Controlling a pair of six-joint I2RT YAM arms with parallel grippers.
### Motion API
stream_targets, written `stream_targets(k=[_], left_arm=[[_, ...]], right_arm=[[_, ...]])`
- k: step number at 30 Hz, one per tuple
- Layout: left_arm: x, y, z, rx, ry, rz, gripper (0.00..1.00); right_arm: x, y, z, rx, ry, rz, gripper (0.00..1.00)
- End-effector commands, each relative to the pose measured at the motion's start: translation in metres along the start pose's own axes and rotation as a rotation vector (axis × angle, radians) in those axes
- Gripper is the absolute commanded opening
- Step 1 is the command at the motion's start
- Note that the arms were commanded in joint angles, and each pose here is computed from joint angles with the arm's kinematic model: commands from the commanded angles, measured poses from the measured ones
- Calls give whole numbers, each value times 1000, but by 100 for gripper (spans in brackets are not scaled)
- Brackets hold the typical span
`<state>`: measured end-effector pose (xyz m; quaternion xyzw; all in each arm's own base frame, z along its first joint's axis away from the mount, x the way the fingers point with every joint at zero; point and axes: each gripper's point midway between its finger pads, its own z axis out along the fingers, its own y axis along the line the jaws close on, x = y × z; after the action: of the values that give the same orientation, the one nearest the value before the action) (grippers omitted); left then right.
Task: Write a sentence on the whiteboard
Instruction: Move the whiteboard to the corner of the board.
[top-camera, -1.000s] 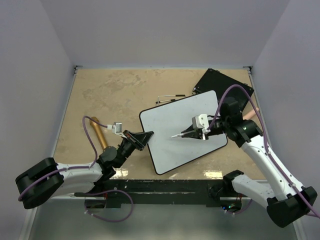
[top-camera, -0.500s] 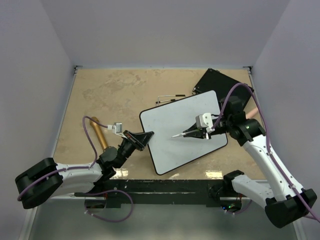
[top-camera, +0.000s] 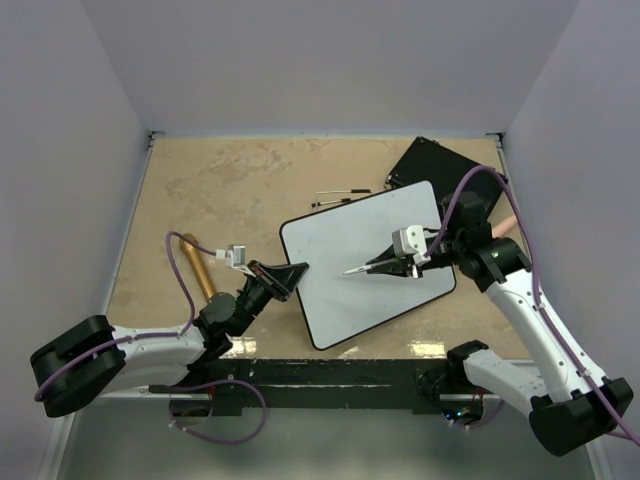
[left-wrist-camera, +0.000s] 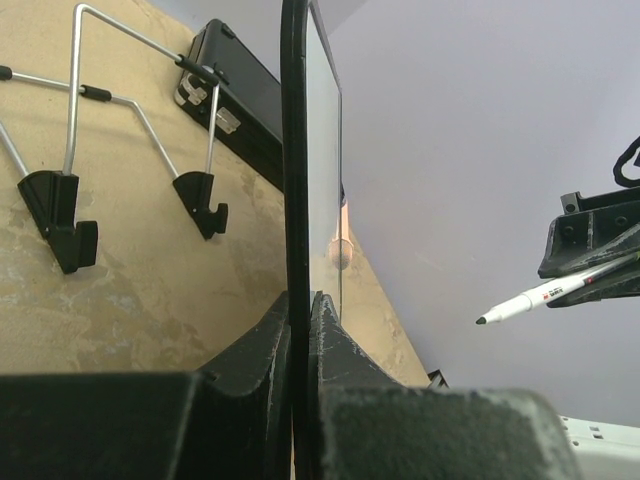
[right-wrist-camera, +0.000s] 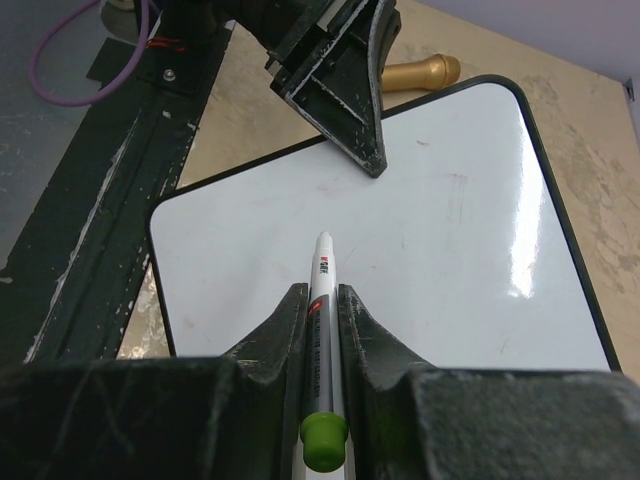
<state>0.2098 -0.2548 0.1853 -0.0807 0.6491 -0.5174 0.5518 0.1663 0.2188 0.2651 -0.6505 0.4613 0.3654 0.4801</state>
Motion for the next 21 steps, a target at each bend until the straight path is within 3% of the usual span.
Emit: stream_targets(k=[1, 21], left_arm=[[13, 12, 0, -29, 57, 157, 0], [17, 14, 1, -37, 72, 153, 0]], right_arm=[[-6, -1, -1, 3, -29, -18, 0], [-3, 0, 0, 1, -28, -8, 0]])
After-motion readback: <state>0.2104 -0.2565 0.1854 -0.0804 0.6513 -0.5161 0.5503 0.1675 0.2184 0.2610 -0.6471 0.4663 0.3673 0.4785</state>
